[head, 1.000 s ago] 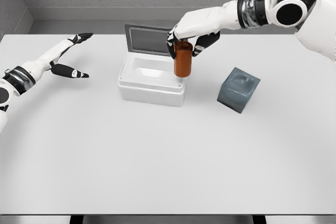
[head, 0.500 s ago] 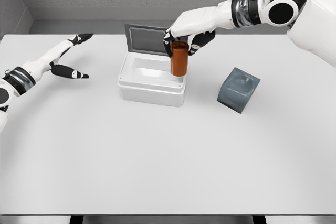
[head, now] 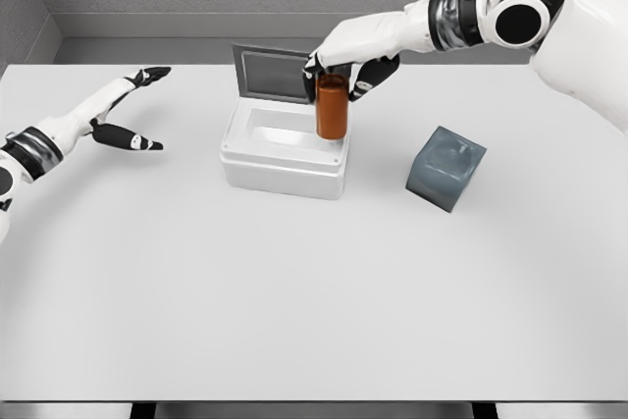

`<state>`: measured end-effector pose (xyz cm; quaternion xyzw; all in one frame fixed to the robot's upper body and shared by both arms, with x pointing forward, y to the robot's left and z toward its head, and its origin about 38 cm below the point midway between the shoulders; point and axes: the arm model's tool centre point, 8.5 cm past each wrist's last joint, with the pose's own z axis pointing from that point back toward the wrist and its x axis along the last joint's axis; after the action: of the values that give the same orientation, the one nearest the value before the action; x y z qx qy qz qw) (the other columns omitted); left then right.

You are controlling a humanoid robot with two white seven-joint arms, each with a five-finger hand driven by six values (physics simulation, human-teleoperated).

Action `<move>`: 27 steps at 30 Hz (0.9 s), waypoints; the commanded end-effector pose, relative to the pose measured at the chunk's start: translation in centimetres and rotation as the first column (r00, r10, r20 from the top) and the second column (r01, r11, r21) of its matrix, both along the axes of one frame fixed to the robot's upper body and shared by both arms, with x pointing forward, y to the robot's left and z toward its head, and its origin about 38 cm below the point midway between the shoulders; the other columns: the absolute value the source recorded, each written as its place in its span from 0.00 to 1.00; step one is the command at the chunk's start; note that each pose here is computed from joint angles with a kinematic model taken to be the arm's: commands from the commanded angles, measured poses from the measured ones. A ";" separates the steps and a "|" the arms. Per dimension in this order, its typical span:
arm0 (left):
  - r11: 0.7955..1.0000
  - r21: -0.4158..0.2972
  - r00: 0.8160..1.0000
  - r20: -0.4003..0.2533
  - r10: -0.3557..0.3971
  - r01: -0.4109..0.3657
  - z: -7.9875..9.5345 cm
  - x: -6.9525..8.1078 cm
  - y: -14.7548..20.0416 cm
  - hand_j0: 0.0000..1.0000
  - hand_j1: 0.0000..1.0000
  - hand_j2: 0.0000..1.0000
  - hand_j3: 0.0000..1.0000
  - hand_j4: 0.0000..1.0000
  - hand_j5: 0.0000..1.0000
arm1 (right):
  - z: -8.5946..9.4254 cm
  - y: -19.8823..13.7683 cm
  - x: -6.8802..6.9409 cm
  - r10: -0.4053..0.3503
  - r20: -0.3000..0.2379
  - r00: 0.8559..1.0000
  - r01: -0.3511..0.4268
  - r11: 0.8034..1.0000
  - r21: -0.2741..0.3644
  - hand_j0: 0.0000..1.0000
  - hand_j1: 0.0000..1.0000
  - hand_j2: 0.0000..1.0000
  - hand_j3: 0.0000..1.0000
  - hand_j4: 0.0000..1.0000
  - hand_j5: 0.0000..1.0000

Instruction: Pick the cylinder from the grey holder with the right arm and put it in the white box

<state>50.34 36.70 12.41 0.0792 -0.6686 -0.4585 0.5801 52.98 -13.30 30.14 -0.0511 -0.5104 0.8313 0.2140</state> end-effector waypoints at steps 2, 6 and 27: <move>1.000 -0.007 1.000 0.002 0.004 -0.004 0.1 0.0 0.1 1.00 1.00 1.00 1.00 1.00 1.00 | 0.1 -0.1 0.2 -0.010 -0.001 1.000 0.010 1.000 0.006 0.66 0.66 0.66 0.66 0.66 0.66; 1.000 -0.007 1.000 0.002 0.004 -0.004 0.1 0.0 0.1 1.00 1.00 1.00 1.00 1.00 1.00 | -0.1 -0.3 0.2 -0.015 0.001 1.000 0.015 1.000 -0.001 0.74 0.74 0.74 0.74 0.74 0.74; 1.000 -0.004 1.000 -0.006 0.007 -0.007 -0.3 -0.2 0.3 1.00 1.00 1.00 1.00 1.00 1.00 | 1.1 0.2 -0.8 0.029 0.037 0.999 -0.029 1.000 0.008 1.00 1.00 1.00 1.00 1.00 1.00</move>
<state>50.17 36.92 12.20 0.0803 -0.6664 -0.4588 0.5822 52.40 -13.20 31.01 -0.0593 -0.5152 0.8324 0.1951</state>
